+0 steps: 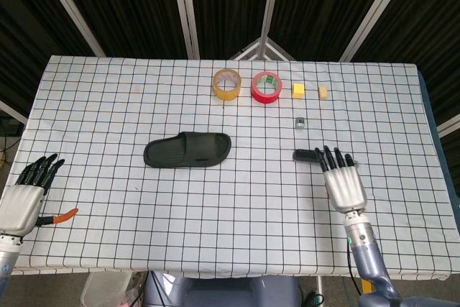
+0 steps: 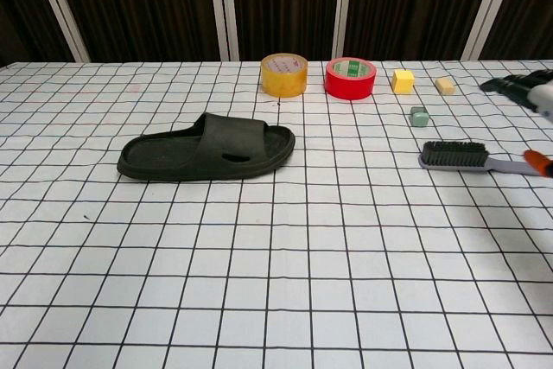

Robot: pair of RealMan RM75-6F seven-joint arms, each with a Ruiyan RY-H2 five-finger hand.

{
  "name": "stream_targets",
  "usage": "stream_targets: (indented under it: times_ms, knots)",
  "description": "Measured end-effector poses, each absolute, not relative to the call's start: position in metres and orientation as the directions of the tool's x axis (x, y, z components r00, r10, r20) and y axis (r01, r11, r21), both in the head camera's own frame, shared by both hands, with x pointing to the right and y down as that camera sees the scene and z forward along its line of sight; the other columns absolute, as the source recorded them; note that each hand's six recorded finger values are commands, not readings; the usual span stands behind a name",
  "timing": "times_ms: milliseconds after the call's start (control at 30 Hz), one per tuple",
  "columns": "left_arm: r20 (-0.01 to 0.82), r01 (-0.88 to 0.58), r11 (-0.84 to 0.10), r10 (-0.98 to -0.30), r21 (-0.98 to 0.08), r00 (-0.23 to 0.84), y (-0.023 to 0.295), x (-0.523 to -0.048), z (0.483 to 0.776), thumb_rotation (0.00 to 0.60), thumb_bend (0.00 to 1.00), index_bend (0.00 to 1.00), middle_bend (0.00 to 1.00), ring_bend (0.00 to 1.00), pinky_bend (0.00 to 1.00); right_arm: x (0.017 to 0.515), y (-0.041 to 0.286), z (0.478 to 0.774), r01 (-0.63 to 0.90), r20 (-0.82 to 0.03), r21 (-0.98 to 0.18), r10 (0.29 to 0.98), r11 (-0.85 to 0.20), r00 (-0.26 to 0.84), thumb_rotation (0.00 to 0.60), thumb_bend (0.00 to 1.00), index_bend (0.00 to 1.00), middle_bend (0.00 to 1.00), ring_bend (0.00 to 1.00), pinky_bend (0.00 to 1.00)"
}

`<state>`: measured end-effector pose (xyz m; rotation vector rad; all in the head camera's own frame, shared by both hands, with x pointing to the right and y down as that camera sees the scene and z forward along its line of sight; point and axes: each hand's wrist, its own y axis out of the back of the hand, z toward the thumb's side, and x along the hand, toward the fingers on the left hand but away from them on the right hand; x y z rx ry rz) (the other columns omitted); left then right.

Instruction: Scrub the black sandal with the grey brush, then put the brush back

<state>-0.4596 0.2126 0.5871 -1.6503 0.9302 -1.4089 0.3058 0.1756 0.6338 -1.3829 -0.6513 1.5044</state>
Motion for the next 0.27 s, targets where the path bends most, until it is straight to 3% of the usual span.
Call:
stream_targets:
  times_ms: [267]
  knots:
    - [0.419,-0.024,-0.424,-0.901,-0.905,0.112,0.219,-0.462,0.578,0.394,0.15,0.00,0.00,0.00,0.11,0.395,0.227,0.565,-0.121,-0.350,-0.926,0.933,-0.358,-0.080,0.600,0.45,0.00,0.00,0.00,0.01]
